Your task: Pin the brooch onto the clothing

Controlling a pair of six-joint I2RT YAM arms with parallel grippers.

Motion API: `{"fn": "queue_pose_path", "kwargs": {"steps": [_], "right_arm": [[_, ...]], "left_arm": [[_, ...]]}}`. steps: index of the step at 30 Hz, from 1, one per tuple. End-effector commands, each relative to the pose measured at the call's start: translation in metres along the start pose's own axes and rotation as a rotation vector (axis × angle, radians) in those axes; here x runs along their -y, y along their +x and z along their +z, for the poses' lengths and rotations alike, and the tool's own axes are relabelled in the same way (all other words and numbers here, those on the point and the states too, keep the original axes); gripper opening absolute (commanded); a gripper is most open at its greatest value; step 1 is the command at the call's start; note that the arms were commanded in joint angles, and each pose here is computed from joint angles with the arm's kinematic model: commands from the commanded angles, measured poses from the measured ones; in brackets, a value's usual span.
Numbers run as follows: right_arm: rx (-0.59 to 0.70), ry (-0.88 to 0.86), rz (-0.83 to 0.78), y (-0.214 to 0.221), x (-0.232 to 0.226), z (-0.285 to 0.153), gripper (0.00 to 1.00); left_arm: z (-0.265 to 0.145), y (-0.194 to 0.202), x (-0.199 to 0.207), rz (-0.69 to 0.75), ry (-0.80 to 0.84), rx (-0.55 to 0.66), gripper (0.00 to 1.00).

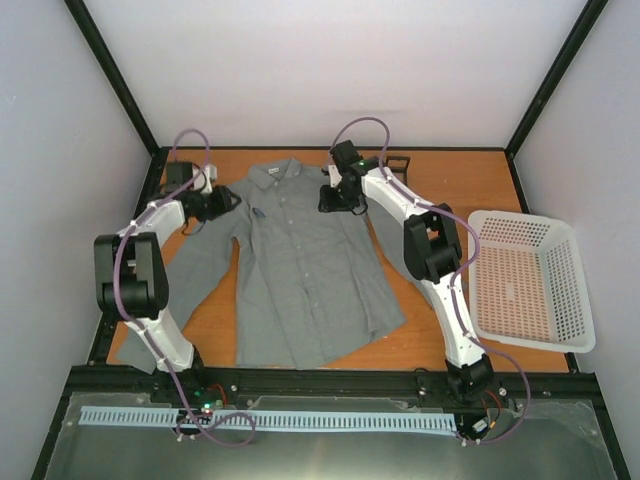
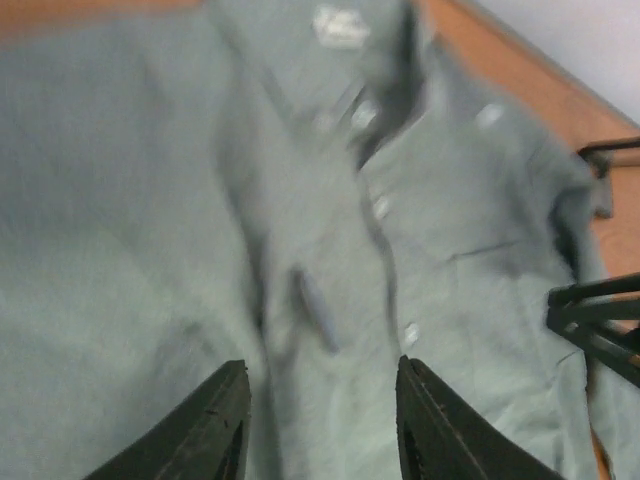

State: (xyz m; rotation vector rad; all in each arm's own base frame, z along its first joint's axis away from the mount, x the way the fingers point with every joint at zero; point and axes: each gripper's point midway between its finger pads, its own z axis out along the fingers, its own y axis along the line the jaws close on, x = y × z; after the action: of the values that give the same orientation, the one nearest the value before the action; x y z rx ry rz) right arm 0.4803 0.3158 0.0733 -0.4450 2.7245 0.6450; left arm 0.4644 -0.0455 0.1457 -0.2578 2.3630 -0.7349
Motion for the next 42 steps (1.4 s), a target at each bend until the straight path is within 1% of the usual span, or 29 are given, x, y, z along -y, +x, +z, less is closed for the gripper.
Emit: {"fn": "queue_pose_path", "kwargs": {"steps": [1, 2, 4, 6, 7, 8, 10, 13, 15, 17, 19, 21, 23, 24, 26, 28, 31, 32, 35, 37, 38, 40, 42], "right_arm": [[0.024, 0.072, -0.005, -0.009, 0.030, 0.009, 0.39], [0.013, 0.089, 0.002, -0.008, 0.037, 0.014, 0.39], [0.012, 0.126, 0.019, -0.009, 0.050, 0.018, 0.39], [-0.002, 0.149, 0.032, -0.004, 0.064, 0.024, 0.40], [-0.007, 0.162, 0.037, -0.002, 0.071, 0.027, 0.40], [-0.028, 0.173, 0.045, 0.006, 0.079, 0.032, 0.40], [-0.054, 0.194, 0.054, 0.017, 0.093, 0.040, 0.40], [-0.082, 0.234, 0.068, 0.027, 0.119, 0.046, 0.41], [-0.089, 0.243, 0.069, 0.027, 0.128, 0.044, 0.41], [-0.094, 0.216, 0.058, 0.022, 0.120, 0.037, 0.41], [-0.060, 0.153, 0.042, 0.005, 0.099, 0.020, 0.41], [-0.035, 0.117, 0.037, -0.004, 0.081, -0.001, 0.43], [0.004, 0.067, 0.021, -0.011, 0.056, -0.032, 0.46], [-0.024, 0.037, 0.024, 0.001, 0.050, -0.030, 0.49], [-0.032, -0.026, 0.011, 0.016, 0.027, -0.046, 0.52], [-0.085, -0.090, 0.010, 0.048, 0.009, -0.047, 0.54], [-0.124, -0.190, 0.047, 0.097, -0.012, -0.053, 0.54], [-0.153, -0.190, 0.086, 0.124, -0.008, -0.050, 0.54], [-0.143, -0.139, 0.105, 0.165, 0.004, -0.060, 0.54], [-0.152, -0.092, 0.120, 0.188, 0.016, -0.063, 0.52], [-0.153, -0.089, 0.129, 0.199, 0.018, -0.065, 0.50], [-0.164, -0.084, 0.155, 0.220, 0.023, -0.064, 0.46], [-0.174, -0.059, 0.180, 0.239, 0.032, -0.062, 0.45]], "left_arm": [[0.037, 0.057, -0.038, -0.081, -0.009, -0.152, 0.36], [0.041, 0.060, -0.042, -0.086, -0.013, -0.152, 0.33], [0.051, 0.061, -0.052, -0.088, -0.011, -0.141, 0.33], [0.058, 0.067, -0.075, -0.146, -0.030, -0.157, 0.32], [0.059, 0.071, -0.090, -0.192, -0.049, -0.173, 0.29], [0.057, 0.075, -0.104, -0.231, -0.076, -0.182, 0.28], [0.045, 0.076, -0.127, -0.275, -0.123, -0.166, 0.28], [0.031, 0.074, -0.153, -0.286, -0.180, -0.147, 0.29], [0.029, 0.072, -0.158, -0.269, -0.195, -0.159, 0.29], [0.025, 0.065, -0.153, -0.238, -0.188, -0.157, 0.31], [0.012, 0.057, -0.149, -0.220, -0.221, -0.137, 0.32], [-0.004, 0.049, -0.140, -0.203, -0.244, -0.109, 0.34], [-0.018, 0.044, -0.123, -0.171, -0.225, -0.083, 0.39], [-0.024, 0.044, -0.111, -0.148, -0.216, -0.079, 0.40], [-0.030, 0.051, -0.087, -0.103, -0.211, -0.085, 0.44], [-0.032, 0.068, -0.056, -0.090, -0.163, -0.108, 0.46], [-0.034, 0.103, -0.010, -0.111, -0.028, -0.147, 0.47], [-0.033, 0.119, 0.003, -0.108, 0.007, -0.177, 0.47], [-0.032, 0.165, 0.029, -0.102, 0.078, -0.272, 0.46], [-0.033, 0.192, 0.035, -0.095, 0.099, -0.327, 0.46], [-0.036, 0.203, 0.033, -0.117, 0.095, -0.346, 0.46], [-0.041, 0.228, 0.022, -0.206, 0.055, -0.392, 0.46], [-0.044, 0.244, 0.011, -0.304, -0.005, -0.420, 0.43]]}}
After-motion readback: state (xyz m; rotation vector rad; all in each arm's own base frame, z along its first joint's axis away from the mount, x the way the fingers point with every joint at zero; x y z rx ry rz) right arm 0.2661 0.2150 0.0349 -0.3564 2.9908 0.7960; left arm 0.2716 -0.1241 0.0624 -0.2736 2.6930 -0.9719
